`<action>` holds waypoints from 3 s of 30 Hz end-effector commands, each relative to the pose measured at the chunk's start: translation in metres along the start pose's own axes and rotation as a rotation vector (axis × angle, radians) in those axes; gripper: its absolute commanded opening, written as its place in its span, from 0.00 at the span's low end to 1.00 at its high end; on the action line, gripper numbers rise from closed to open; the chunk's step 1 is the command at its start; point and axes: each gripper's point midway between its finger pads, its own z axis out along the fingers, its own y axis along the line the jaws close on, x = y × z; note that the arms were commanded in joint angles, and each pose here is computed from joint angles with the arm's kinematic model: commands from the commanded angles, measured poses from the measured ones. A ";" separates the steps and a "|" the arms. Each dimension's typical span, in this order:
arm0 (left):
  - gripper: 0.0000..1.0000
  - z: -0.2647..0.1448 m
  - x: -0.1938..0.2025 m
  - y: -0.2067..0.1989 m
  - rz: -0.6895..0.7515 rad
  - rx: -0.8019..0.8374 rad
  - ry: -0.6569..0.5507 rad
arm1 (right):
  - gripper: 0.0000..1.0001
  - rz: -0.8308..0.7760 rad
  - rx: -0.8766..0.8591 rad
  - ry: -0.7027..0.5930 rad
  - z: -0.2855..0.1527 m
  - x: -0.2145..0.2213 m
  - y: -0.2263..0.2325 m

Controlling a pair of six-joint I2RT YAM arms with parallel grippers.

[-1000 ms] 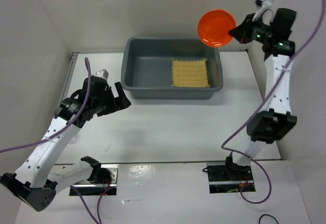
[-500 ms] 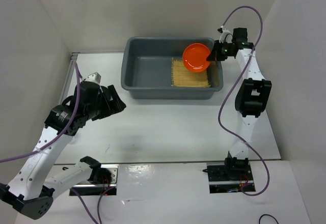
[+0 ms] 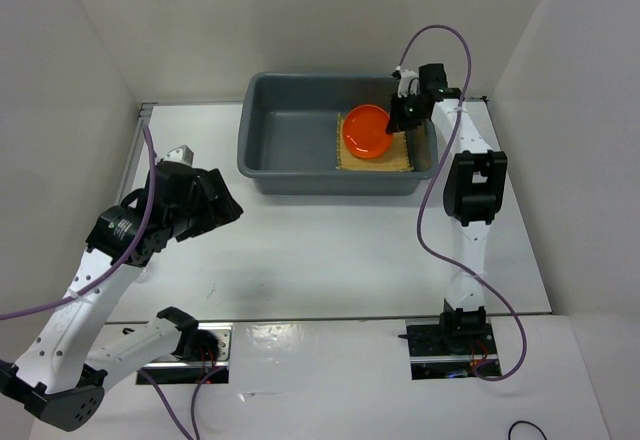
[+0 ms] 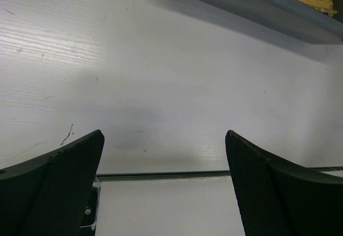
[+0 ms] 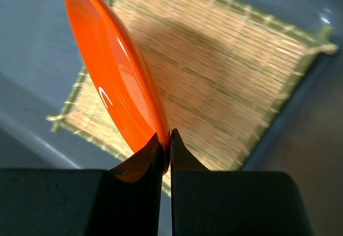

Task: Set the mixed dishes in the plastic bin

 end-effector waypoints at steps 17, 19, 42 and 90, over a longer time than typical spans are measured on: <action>1.00 -0.013 -0.030 -0.007 -0.105 0.019 -0.124 | 0.44 -0.017 0.159 -0.156 -0.090 -0.052 0.013; 1.00 -0.004 -0.035 -0.005 -0.140 -0.005 -0.120 | 0.62 -0.065 0.108 -0.195 -0.127 -0.055 0.041; 1.00 0.180 -0.104 0.189 -0.498 -0.285 0.169 | 0.80 -0.407 0.686 -0.480 -0.313 0.182 0.079; 0.00 0.164 -0.193 0.168 -0.747 -0.009 -0.166 | 0.80 -0.373 0.688 -0.426 -0.296 0.187 0.071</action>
